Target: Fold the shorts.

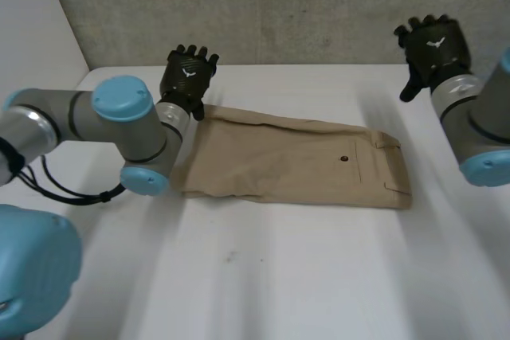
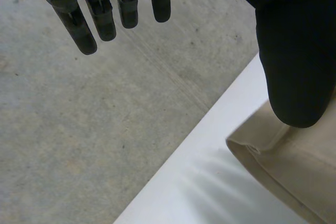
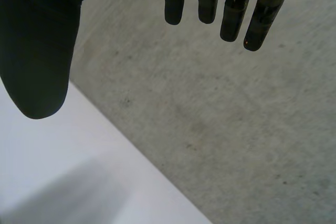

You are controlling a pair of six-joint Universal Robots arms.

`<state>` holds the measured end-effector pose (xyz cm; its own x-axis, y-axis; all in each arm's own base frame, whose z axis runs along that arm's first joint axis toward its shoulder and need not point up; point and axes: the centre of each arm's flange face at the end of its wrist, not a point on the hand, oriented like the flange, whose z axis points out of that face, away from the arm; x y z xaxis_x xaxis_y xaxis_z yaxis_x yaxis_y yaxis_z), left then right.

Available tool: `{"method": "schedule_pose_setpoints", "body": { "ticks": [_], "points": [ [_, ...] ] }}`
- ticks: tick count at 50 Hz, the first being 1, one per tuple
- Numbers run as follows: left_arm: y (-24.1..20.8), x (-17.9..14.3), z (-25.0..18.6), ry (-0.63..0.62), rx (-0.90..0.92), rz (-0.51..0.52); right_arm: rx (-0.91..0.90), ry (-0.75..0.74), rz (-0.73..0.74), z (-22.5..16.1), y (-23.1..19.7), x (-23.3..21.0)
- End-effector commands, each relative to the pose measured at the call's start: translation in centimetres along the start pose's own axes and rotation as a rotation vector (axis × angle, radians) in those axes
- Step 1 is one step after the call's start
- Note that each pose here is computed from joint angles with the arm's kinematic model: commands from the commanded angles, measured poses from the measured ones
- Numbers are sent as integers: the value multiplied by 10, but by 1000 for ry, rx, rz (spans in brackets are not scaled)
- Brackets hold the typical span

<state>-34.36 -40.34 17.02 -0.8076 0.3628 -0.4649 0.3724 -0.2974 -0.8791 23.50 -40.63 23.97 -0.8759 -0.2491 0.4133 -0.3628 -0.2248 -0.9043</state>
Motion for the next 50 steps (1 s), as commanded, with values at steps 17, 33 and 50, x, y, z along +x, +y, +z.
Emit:
{"method": "schedule_pose_setpoints", "body": {
  "ticks": [17,33,50],
  "points": [
    [-27,-5,-115,108,-273,-311,-496,-263,261,-110,55,-21],
    [-16,-2,-136,121,-344,-328,-469,-256,240,-94,104,-35],
    [-47,-20,-151,98,-275,-330,-443,-73,84,-89,74,34]
  ]
}}
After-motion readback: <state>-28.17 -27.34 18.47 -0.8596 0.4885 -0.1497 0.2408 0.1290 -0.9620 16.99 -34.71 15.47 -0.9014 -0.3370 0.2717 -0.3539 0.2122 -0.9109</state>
